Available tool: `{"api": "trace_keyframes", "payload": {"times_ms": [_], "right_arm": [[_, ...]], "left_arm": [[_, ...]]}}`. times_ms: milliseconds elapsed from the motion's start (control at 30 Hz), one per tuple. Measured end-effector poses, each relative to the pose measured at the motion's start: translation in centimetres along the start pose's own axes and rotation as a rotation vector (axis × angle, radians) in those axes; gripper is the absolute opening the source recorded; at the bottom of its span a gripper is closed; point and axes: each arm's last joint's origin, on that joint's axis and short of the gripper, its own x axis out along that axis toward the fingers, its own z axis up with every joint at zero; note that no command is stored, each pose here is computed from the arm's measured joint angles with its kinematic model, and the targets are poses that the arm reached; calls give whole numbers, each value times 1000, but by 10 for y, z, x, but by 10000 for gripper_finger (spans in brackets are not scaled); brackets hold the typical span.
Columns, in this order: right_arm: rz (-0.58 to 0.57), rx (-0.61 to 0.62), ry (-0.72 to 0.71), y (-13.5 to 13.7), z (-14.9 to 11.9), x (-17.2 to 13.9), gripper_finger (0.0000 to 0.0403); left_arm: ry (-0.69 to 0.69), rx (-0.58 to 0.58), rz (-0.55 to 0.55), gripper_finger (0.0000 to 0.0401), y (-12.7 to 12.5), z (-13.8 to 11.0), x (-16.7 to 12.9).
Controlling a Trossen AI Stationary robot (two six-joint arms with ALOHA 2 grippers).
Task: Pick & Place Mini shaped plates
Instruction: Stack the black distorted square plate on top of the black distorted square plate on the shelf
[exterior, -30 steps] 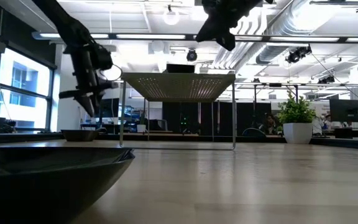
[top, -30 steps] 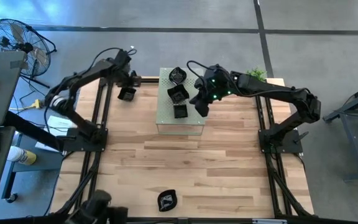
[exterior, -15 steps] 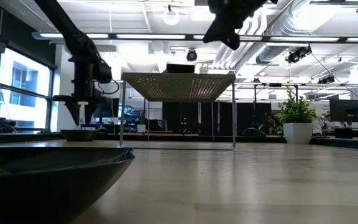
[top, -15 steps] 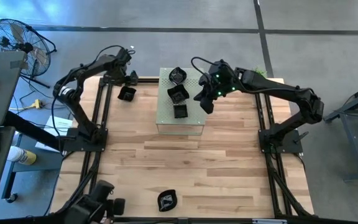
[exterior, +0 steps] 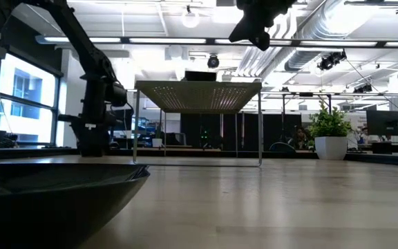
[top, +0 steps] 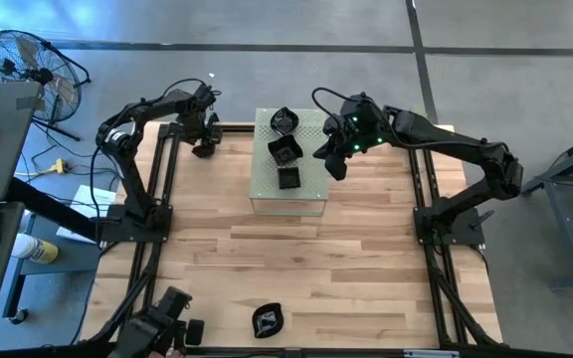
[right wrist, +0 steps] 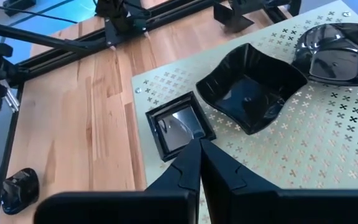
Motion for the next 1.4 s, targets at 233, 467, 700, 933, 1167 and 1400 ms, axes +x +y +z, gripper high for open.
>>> {"api": "trace_keyframes", "payload": {"times_ms": [233, 467, 700, 933, 1167, 1400], "right_arm": [[0, -1, 0, 0, 0, 0, 2], [0, -8, 0, 0, 0, 0, 2], [0, -9, -1, 0, 0, 0, 6], [0, -27, -2, 0, 0, 0, 2], [0, -27, -2, 0, 0, 0, 2], [0, -41, -2, 0, 0, 0, 5]], "left_arm": [[45, 19, -46, 95, -1, -4, -2], [17, 82, -53, 36, 1, -1, -25], [9, 82, -69, 26, 3, 2, -53], [8, 51, -17, 95, 7, 2, -49], [12, 16, -41, 134, 6, -1, -40], [12, 21, 17, 135, 7, -5, -30]]}}
